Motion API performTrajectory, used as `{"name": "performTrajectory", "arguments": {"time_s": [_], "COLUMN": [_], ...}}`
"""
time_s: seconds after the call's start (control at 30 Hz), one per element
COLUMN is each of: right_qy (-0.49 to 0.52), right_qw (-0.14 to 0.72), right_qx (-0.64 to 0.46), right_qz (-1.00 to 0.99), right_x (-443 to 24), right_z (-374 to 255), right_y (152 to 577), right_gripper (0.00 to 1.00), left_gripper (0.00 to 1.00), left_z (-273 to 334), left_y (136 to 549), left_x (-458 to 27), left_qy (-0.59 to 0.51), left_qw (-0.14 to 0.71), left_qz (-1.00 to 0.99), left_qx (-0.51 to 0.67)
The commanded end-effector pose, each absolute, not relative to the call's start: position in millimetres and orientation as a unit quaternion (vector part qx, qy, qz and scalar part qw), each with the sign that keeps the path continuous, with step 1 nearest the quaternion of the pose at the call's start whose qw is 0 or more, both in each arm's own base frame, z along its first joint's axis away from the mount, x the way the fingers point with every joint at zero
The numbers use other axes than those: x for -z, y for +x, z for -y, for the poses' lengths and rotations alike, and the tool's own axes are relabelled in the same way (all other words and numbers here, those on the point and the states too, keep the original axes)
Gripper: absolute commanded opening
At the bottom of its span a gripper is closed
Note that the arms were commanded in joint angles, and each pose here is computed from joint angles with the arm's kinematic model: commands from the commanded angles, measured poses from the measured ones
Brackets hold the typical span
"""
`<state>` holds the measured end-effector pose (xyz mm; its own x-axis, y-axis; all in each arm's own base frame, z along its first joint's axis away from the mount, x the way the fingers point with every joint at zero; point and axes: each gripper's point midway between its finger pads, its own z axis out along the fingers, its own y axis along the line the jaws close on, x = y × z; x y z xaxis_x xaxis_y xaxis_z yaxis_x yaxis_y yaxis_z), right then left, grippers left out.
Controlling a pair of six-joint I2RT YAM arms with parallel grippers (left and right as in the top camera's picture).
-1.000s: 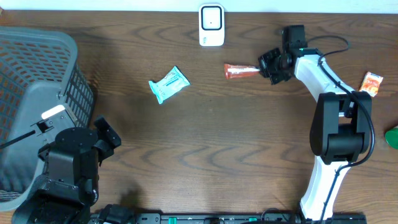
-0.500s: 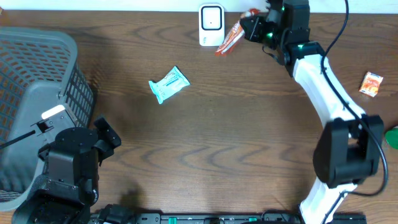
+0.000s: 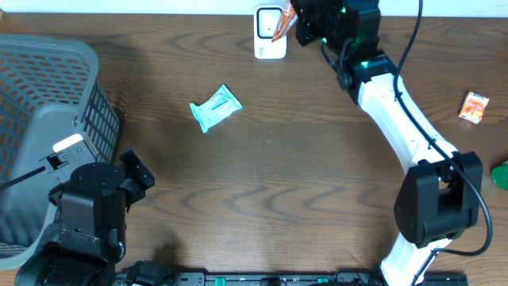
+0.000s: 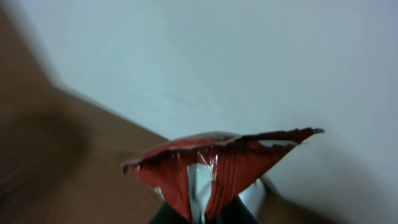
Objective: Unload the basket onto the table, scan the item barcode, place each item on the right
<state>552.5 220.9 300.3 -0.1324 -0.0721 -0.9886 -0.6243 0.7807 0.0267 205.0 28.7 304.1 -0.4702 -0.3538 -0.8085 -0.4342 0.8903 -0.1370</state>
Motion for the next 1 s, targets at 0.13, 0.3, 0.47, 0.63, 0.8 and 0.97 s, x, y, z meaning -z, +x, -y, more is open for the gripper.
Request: {"name": "performTrajectory", "arguments": {"time_s": [0.13, 0.3, 0.47, 0.63, 0.8, 0.97], "right_qy": [-0.506, -0.556, -0.571, -0.562, -0.494, -0.367], "right_qw": [0.599, 0.609, 0.639, 0.676, 0.698, 0.624], "right_qx": [-0.347, -0.368, -0.339, -0.298, -0.303, -0.468], "right_qz": [-0.514, -0.431, -0.387, -0.372, -0.420, -0.507], "right_x": [-313, -294, -271, -254, -248, -281], "right_z": [-259, -249, -252, -252, -249, -251], "right_y": [481, 479, 492, 512, 550, 554], "right_gripper": [0.01, 0.01, 0.01, 0.01, 0.01, 0.01], "left_gripper": [0.93, 0.93, 0.93, 0.93, 0.93, 0.93], "left_z": [-32, -32, -32, -32, -32, -32], "left_y": [205, 205, 205, 205, 205, 205], "left_x": [-304, -304, -304, -304, -304, -304], "left_qy": [-0.235, -0.235, -0.235, -0.235, -0.235, -0.235], "left_qw": [0.462, 0.462, 0.462, 0.462, 0.462, 0.462], "left_qz": [-0.854, -0.854, -0.854, -0.854, -0.854, -0.854], "left_qx": [-0.050, -0.050, -0.050, -0.050, -0.050, -0.050]}}
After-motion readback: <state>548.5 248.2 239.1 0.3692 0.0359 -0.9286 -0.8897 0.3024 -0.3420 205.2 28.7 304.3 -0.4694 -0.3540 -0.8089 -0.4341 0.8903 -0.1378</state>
